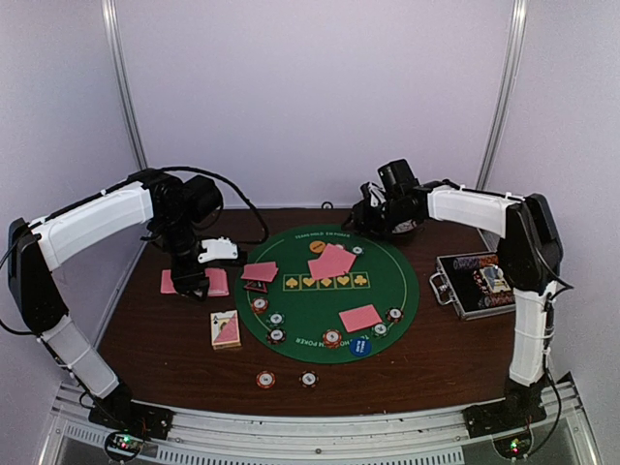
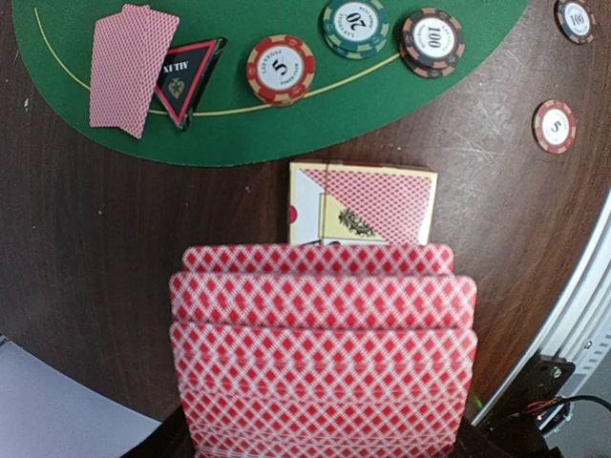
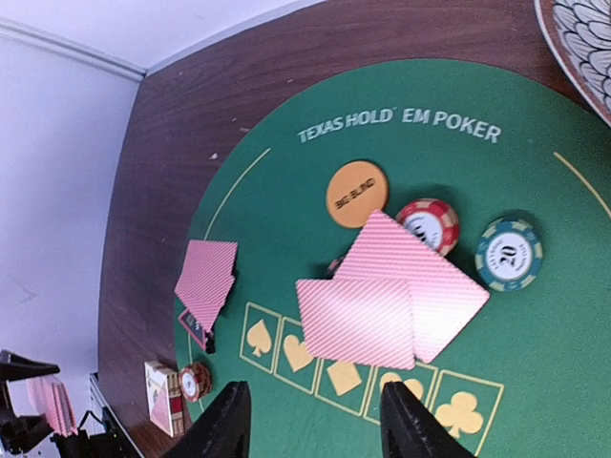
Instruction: Distribute texas hold em gaming equipment
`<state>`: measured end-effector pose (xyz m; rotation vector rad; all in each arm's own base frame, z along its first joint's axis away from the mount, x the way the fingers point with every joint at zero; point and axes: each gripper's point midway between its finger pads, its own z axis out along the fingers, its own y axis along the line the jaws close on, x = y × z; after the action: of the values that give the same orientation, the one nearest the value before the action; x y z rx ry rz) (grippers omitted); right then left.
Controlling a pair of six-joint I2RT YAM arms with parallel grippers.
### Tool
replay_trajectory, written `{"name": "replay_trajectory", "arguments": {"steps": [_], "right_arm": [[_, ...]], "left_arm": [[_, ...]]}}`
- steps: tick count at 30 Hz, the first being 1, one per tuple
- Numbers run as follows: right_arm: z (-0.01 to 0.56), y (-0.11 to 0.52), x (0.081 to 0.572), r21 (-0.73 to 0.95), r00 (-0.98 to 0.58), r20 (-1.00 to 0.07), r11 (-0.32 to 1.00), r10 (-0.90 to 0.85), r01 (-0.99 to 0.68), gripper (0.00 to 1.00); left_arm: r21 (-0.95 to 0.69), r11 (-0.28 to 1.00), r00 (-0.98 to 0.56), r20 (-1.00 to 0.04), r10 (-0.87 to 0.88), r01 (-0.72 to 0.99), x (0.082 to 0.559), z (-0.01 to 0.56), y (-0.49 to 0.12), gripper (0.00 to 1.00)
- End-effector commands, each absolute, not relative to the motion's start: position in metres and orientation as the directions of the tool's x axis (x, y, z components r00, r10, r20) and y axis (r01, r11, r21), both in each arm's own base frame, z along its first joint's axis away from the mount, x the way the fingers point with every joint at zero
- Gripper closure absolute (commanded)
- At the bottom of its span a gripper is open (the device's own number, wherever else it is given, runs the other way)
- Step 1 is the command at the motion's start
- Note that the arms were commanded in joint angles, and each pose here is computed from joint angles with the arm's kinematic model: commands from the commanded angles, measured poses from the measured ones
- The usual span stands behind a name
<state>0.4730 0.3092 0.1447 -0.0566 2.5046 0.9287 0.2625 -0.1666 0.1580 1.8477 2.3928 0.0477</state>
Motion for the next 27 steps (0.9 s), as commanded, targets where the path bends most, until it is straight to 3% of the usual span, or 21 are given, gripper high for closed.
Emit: {"name": "replay_trajectory", "arguments": {"steps": [1, 4, 9, 17, 27], "right_arm": [[0.176, 0.341, 0.434, 0.646, -0.878, -0.472, 0.708, 0.077, -0.285, 0.49], [0.173, 0.365, 0.405, 0.703, -0.898, -0.436, 0.644, 0.055, -0.302, 0.48], [0.177, 0.430, 0.343, 0.812, -0.933, -0.359, 0.484, -0.026, -0.326, 0.36], [0.206, 0.494, 0.300, 0.942, -0.964, -0.265, 0.207, -0.016, -0.263, 0.27], [0.208, 0.541, 0.270, 0.973, -0.975, -0.207, 0.090, -0.087, -0.214, 0.20]], "left_arm": [[0.121, 0.254, -0.240, -0.114, 0.964, 0.960, 0.264, 0.169, -0.170, 1.00], [0.120, 0.253, -0.240, -0.116, 0.964, 0.960, 0.264, 0.170, -0.170, 1.00], [0.122, 0.260, -0.245, -0.128, 0.961, 0.958, 0.266, 0.173, -0.172, 1.00], [0.102, 0.282, -0.261, -0.181, 0.948, 0.954, 0.266, 0.181, -0.182, 1.00], [0.091, 0.291, -0.267, -0.212, 0.940, 0.952, 0.266, 0.189, -0.188, 1.00]]}}
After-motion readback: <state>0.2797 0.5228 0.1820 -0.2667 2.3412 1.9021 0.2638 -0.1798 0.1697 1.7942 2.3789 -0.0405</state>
